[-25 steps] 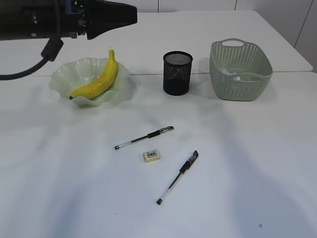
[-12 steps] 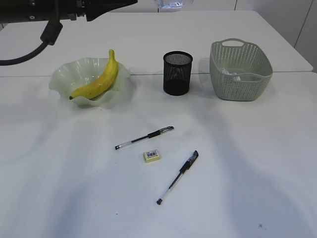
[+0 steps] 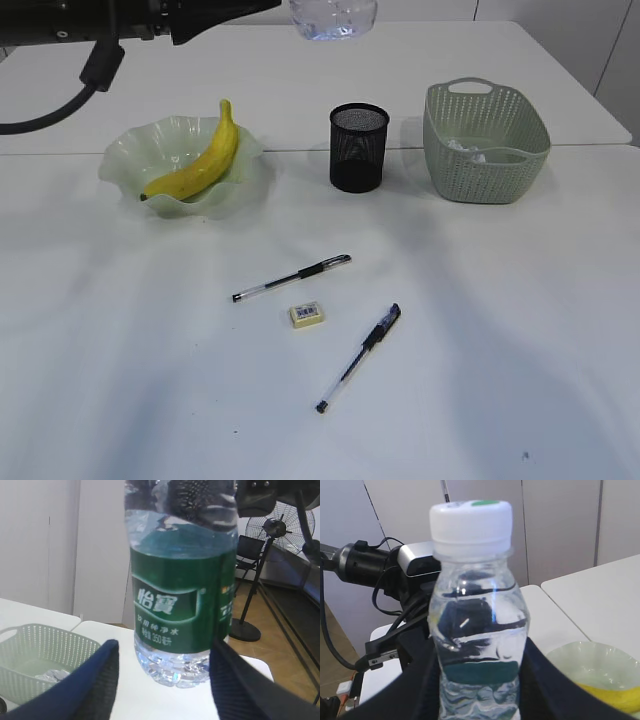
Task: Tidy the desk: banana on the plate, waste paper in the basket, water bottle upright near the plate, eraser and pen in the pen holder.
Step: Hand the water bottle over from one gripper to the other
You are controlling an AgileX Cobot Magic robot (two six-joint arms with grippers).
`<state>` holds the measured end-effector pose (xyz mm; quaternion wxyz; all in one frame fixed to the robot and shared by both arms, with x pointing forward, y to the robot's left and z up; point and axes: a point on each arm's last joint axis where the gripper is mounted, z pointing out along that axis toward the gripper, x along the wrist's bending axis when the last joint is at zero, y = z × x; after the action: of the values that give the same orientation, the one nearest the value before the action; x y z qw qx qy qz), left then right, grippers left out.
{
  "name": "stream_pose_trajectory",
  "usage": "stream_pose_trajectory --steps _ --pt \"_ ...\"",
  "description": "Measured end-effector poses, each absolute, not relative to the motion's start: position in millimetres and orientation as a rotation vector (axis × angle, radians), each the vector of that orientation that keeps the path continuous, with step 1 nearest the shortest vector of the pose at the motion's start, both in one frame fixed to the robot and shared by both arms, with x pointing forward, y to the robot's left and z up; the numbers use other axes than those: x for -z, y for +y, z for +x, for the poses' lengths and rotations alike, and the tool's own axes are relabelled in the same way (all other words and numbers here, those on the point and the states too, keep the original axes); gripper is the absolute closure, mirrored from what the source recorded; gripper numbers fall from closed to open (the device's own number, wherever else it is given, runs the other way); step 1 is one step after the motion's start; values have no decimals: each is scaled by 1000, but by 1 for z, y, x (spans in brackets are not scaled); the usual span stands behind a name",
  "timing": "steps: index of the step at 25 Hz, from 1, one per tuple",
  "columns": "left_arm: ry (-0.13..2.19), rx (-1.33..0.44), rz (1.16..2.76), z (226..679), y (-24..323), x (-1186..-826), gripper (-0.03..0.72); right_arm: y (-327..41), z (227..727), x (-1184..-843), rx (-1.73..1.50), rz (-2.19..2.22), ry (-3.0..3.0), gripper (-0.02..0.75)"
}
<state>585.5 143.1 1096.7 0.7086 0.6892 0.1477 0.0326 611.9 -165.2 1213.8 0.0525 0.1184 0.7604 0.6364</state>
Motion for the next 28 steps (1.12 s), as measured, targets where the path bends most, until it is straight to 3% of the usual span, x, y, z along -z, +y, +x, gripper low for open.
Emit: stream_pose_trajectory --steps 4,11,16,28 --pt "336 -61 1527 585 143 -1097 185 -165 612 -1214 -1937 363 2307 453" --pt "329 -51 1525 584 142 -1097 162 -162 611 -1214 -1941 354 2313 453" --pt "320 -38 1529 582 136 -1097 102 -162 611 -1214 -1941 354 2313 453" --pt "284 -57 1510 583 122 -1120 88 -162 611 -1214 -1941 352 2314 453"
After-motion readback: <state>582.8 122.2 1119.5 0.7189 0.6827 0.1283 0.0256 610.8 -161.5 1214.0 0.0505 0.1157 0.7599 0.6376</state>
